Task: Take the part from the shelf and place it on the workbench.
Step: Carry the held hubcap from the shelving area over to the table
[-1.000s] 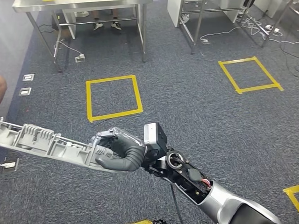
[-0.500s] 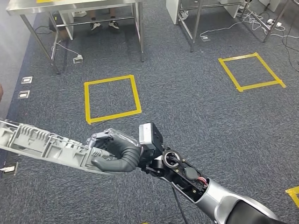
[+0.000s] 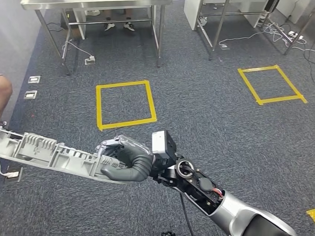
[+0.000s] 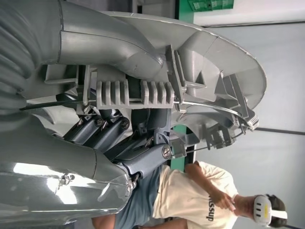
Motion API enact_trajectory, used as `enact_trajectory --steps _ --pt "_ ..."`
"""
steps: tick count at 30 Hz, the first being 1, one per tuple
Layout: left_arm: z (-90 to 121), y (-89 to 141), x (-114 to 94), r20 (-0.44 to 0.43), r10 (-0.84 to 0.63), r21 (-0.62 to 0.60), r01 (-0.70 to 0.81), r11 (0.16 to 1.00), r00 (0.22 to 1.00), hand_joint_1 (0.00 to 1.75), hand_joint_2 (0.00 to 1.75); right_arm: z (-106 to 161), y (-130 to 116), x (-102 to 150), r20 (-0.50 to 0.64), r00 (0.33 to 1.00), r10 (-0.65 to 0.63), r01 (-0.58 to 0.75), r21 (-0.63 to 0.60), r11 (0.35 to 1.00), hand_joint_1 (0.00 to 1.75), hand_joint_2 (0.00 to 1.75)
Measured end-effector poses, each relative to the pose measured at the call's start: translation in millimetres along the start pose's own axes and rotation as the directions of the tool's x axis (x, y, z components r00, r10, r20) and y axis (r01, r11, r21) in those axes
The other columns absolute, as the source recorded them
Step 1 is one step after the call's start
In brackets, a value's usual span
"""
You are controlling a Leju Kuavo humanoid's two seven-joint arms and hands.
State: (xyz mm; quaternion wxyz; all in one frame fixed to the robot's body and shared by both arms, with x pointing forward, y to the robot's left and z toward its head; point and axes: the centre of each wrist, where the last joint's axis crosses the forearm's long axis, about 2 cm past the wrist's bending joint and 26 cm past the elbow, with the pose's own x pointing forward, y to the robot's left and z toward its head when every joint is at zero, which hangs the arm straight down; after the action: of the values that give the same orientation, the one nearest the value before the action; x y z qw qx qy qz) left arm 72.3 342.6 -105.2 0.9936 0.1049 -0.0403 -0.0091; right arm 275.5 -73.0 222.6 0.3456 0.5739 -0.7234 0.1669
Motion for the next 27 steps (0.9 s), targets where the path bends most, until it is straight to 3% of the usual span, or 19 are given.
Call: enact_trajectory --steps 27 --pt "-0.3 2.5 0.1 0.004 0.003 -0.001 -0.003 1.000 1.000 0.00 1.75 -2.2 -1.1 1.0 -0.001 1.000 0.009 -0.009 0.012 1.000 1.75 1.75"
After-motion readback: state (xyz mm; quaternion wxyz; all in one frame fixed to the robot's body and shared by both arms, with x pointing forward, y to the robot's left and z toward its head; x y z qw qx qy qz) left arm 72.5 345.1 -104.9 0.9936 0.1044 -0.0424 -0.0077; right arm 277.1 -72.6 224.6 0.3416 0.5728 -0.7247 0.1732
